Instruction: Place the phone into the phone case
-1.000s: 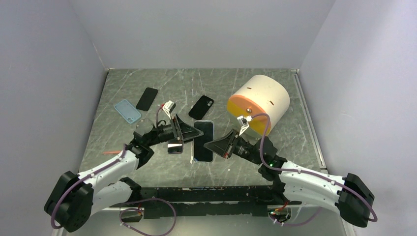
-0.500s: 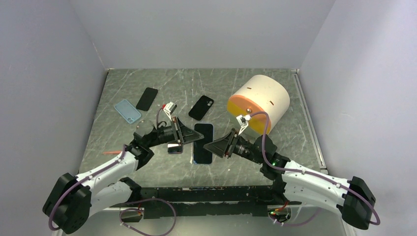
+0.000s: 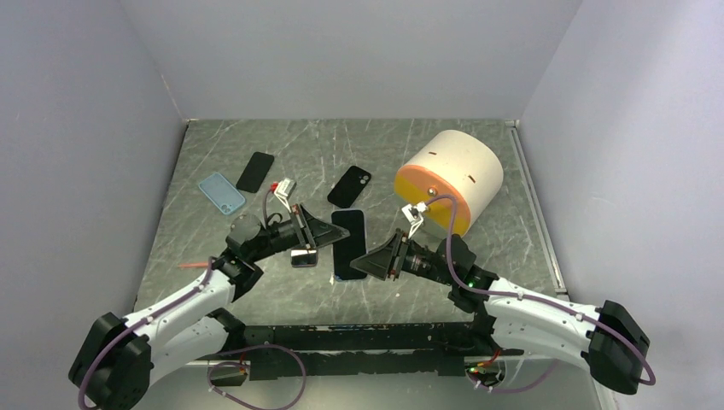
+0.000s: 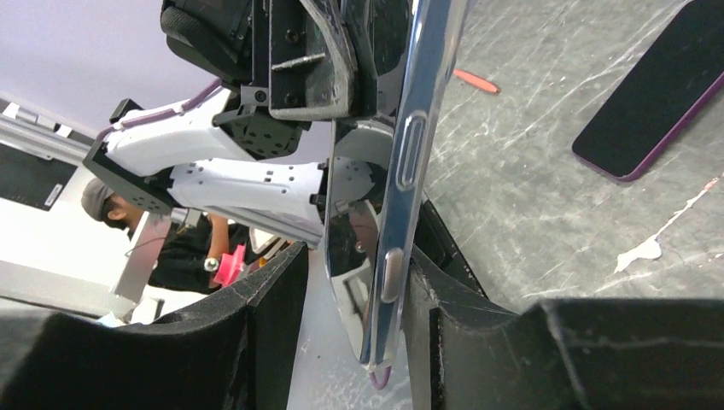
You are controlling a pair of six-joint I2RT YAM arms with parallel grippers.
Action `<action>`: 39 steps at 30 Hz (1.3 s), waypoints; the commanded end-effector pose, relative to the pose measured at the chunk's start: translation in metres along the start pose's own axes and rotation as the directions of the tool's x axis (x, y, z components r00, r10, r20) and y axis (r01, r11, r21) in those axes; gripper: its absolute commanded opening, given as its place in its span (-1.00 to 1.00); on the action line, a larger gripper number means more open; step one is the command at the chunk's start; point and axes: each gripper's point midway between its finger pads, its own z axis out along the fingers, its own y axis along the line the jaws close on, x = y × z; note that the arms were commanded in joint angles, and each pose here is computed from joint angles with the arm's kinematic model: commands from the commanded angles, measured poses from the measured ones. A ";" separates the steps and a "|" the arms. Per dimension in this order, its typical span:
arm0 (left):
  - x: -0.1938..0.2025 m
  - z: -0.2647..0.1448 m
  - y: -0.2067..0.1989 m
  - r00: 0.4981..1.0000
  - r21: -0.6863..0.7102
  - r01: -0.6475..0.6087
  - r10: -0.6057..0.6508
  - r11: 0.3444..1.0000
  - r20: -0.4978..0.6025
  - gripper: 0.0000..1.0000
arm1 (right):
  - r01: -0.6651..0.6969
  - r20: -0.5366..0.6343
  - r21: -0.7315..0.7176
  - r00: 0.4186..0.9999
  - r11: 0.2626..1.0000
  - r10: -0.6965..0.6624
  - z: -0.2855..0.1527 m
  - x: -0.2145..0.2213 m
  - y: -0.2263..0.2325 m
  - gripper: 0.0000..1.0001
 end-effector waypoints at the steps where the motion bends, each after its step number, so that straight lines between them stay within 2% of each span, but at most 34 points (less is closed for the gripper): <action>1: -0.019 -0.003 -0.027 0.990 0.068 -0.107 0.099 0.992 0.104 -0.95 | 0.012 0.007 -0.094 1.000 0.995 -0.012 0.000 -0.006 0.024 -0.07; 5: -0.022 -0.006 -0.028 0.986 0.066 -0.121 0.112 0.990 0.126 -0.95 | 0.000 0.003 -0.094 1.000 0.996 0.000 0.000 -0.004 0.023 -0.08; 7: -0.022 -0.005 -0.027 0.984 0.060 -0.130 0.121 0.990 0.129 -0.95 | -0.005 0.009 -0.097 1.000 0.995 0.006 -0.001 -0.005 0.024 -0.16; 9: -0.022 -0.004 -0.025 0.983 0.056 -0.138 0.130 0.989 0.128 -0.95 | -0.007 0.016 -0.097 1.000 0.995 0.008 -0.002 -0.007 0.025 -0.32; 12: -0.020 -0.002 -0.021 0.977 0.037 -0.194 0.189 0.980 0.101 -0.95 | -0.022 0.026 -0.073 0.999 0.997 0.024 -0.002 -0.009 0.023 -0.72; 15: -0.013 -0.001 -0.006 0.969 -0.056 -0.247 0.248 0.967 0.006 -0.95 | -0.027 0.025 -0.064 0.999 0.998 0.029 -0.001 -0.012 0.024 -0.98; 22: -0.016 -0.003 -0.014 0.954 -0.073 -0.298 0.298 0.952 -0.016 -0.95 | -0.016 0.048 -0.067 0.999 0.998 0.019 -0.002 -0.018 0.028 -1.00; 23: -0.014 -0.003 -0.017 0.956 -0.053 -0.295 0.294 0.954 -0.021 -0.95 | -0.005 0.051 -0.059 0.999 0.998 0.008 -0.002 -0.019 0.027 -0.89; 25: -0.008 -0.001 -0.025 0.959 0.008 -0.280 0.280 0.960 -0.049 -0.95 | 0.020 0.055 -0.030 0.998 0.999 -0.018 -0.002 -0.021 0.025 -0.50; 29: 0.003 0.002 -0.044 0.954 0.118 -0.256 0.270 0.960 -0.129 -0.95 | 0.085 0.090 -0.001 0.992 0.996 -0.084 -0.005 -0.034 0.030 0.00; 32: 0.011 0.000 -0.056 0.939 0.181 -0.257 0.289 0.949 -0.187 -0.95 | 0.120 0.132 0.028 0.984 0.992 -0.123 -0.009 -0.049 0.035 0.29; 35: 0.017 -0.005 -0.063 0.921 0.228 -0.275 0.324 0.934 -0.217 -0.95 | 0.136 0.162 0.042 0.977 0.990 -0.141 -0.011 -0.059 0.039 0.45; 39: 0.024 -0.011 -0.070 0.901 0.272 -0.294 0.361 0.916 -0.242 -0.95 | 0.133 0.182 0.044 0.973 0.990 -0.139 -0.009 -0.067 0.043 0.45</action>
